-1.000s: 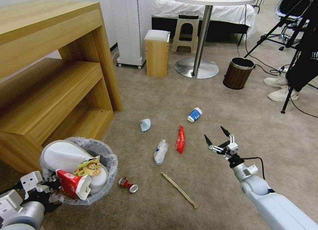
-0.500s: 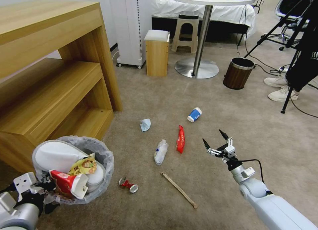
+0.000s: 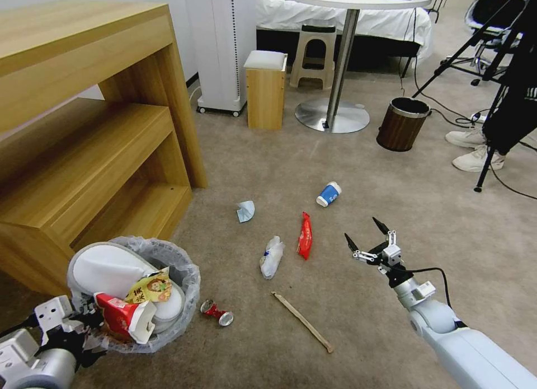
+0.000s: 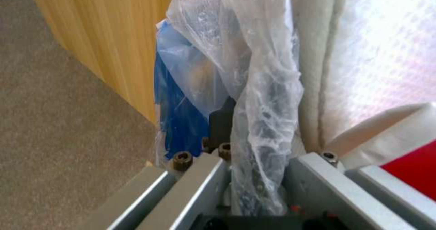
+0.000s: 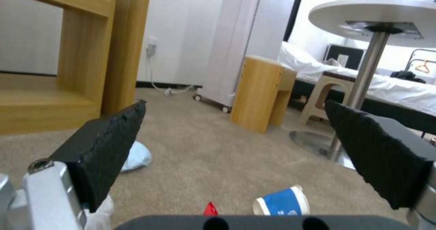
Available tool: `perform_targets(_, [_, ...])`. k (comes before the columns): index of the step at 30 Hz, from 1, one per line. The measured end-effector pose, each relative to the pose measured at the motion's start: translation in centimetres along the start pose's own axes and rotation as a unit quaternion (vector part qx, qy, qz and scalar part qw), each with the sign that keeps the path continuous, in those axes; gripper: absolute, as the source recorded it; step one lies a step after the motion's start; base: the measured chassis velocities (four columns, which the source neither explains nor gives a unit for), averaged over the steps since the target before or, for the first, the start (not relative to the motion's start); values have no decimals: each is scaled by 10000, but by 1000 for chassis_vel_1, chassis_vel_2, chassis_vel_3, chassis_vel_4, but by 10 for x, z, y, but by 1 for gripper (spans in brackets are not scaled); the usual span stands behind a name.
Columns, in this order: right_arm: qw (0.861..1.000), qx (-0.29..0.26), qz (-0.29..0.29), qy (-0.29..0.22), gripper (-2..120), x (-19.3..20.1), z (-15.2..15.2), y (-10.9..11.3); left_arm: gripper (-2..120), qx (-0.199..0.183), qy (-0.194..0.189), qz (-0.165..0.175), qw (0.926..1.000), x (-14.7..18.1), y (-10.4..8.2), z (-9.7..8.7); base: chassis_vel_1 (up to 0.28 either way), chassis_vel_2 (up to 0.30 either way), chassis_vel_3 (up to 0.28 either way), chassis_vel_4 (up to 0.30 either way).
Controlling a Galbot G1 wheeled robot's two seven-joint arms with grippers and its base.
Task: Pick up the trash bin and place the garbage on the floor into it.
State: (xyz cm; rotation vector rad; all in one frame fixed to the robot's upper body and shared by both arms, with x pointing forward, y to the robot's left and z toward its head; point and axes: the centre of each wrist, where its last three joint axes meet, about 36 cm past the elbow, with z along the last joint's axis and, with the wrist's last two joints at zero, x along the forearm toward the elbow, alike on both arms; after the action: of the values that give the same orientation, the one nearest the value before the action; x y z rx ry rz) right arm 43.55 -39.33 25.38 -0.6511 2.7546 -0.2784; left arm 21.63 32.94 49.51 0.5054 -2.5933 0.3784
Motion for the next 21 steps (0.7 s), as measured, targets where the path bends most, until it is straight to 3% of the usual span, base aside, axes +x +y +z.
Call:
perform_targets(10, [9999,-6,-33,-96,99,-5,-5,1,0,-42,200,22,9998,5,0,5,0,0,0,0])
perform_targets(21, [9998,-87,-165,-43,99,0,-2,4,0,-24,676,305,9972,14,1,-15,0,0,0,0])
